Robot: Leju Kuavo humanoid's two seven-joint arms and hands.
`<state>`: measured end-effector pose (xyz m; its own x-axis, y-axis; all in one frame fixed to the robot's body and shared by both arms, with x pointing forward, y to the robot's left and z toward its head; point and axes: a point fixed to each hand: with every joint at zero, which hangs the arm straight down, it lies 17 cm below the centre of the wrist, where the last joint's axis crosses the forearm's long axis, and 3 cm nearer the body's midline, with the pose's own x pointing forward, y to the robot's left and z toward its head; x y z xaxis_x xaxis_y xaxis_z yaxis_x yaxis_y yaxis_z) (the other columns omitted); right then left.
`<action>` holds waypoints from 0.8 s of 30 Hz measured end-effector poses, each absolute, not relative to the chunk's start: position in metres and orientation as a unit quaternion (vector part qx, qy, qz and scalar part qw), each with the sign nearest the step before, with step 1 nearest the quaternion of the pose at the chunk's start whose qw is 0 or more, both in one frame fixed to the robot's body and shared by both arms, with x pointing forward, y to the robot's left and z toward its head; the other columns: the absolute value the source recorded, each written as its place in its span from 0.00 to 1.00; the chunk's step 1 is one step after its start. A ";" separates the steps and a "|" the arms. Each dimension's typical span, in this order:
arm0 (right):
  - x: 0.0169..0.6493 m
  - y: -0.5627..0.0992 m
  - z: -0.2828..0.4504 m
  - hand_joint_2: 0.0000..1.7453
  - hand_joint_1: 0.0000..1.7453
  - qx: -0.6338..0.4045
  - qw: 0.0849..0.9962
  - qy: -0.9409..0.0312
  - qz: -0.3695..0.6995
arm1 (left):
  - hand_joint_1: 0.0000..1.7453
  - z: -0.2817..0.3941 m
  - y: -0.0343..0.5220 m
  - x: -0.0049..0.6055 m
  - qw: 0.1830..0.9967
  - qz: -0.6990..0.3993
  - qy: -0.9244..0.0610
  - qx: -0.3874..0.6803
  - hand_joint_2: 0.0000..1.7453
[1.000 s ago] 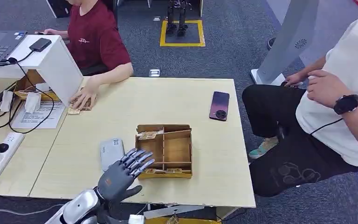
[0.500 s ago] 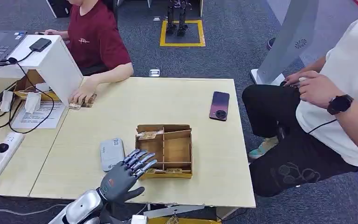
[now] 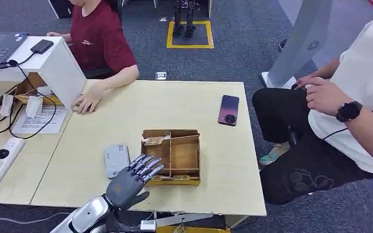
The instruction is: Pass the card to the sensor for recognition and then transmit it.
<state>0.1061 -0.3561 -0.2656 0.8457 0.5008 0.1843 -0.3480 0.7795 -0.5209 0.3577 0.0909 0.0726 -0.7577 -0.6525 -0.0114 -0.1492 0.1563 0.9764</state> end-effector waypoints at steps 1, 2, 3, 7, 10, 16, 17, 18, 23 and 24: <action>0.107 -0.356 -0.265 1.00 0.00 -0.242 0.929 -0.160 0.229 | 0.00 0.071 0.091 0.358 0.214 -0.590 -0.728 0.275 1.00; 0.107 -0.356 -0.265 1.00 0.00 -0.242 0.929 -0.160 0.229 | 0.00 0.069 0.092 0.358 0.215 -0.591 -0.727 0.275 1.00; 0.108 -0.356 -0.265 1.00 0.00 -0.243 0.929 -0.162 0.229 | 0.00 0.067 0.092 0.358 0.216 -0.594 -0.725 0.275 1.00; 0.108 -0.357 -0.265 1.00 0.00 -0.244 0.928 -0.164 0.229 | 0.00 0.060 0.094 0.360 0.223 -0.597 -0.719 0.277 1.00; 0.109 -0.357 -0.264 1.00 0.00 -0.244 0.927 -0.165 0.230 | 0.00 0.057 0.096 0.363 0.229 -0.598 -0.716 0.278 1.00; 0.109 -0.357 -0.264 1.00 0.00 -0.245 0.927 -0.167 0.230 | 1.00 0.053 0.096 0.364 0.234 -0.601 -0.713 0.275 1.00; 0.109 -0.357 -0.264 1.00 0.00 -0.245 0.927 -0.167 0.230 | 1.00 0.053 0.096 0.364 0.237 -0.601 -0.713 0.272 1.00; 0.109 -0.357 -0.264 1.00 0.00 -0.245 0.927 -0.167 0.230 | 1.00 0.051 0.096 0.363 0.240 -0.602 -0.714 0.265 1.00; 0.110 -0.358 -0.264 1.00 0.00 -0.246 0.926 -0.167 0.231 | 1.00 0.054 0.095 0.365 0.247 -0.597 -0.718 0.257 1.00; 0.110 -0.358 -0.264 1.00 0.00 -0.246 0.926 -0.167 0.231 | 1.00 0.055 0.094 0.366 0.247 -0.597 -0.719 0.257 1.00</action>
<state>0.1096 -0.3579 -0.2640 0.8380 0.5095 0.1954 -0.3452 0.7723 -0.5333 0.3657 0.0942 0.0547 -0.7459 -0.6644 0.0478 -0.0755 0.1556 0.9849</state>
